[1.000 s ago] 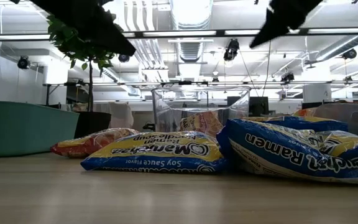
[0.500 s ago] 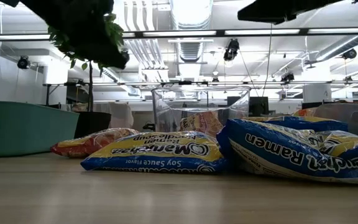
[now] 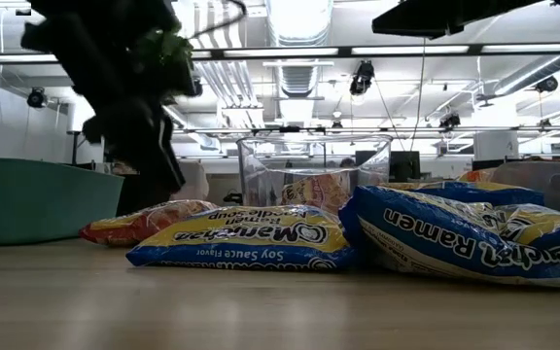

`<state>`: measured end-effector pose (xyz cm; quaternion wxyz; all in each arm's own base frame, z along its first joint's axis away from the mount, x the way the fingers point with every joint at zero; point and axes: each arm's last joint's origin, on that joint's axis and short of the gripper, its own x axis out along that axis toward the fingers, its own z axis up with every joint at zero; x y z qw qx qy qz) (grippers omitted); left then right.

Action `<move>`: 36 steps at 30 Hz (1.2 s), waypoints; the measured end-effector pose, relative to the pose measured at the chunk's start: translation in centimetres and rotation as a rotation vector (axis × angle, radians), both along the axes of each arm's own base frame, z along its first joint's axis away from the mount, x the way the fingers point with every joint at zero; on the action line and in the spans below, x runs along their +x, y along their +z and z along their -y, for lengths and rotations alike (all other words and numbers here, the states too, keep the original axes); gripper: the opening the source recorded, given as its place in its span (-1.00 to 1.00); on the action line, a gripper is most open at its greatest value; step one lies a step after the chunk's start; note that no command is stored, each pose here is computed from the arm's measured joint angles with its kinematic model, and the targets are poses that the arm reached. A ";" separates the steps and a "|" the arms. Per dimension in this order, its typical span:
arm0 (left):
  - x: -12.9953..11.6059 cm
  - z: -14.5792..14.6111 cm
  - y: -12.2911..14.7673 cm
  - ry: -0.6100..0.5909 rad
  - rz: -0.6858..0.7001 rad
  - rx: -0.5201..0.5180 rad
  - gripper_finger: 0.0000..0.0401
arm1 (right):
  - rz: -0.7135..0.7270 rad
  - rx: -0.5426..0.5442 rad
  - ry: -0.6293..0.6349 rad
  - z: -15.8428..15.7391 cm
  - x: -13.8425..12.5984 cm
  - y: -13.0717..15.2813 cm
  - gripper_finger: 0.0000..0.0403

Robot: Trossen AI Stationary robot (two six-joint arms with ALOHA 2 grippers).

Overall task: Sort Maruchan noodles
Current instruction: Put the red noodle pack into the transparent bin

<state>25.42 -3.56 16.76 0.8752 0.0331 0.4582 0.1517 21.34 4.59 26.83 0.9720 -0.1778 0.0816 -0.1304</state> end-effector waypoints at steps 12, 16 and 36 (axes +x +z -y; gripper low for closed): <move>0.7 -1.6 -2.0 0.018 -0.089 -0.028 0.06 | 0.001 0.002 0.000 0.0 0.0 0.0 -0.26; 0.7 -1.6 -2.1 -0.004 -0.098 -0.025 -0.14 | 0.000 0.001 0.000 0.0 0.0 0.0 -0.28; 1.6 0.0 2.0 -0.081 -0.184 0.008 -0.99 | 0.052 0.137 -0.026 0.1 0.1 0.1 -0.31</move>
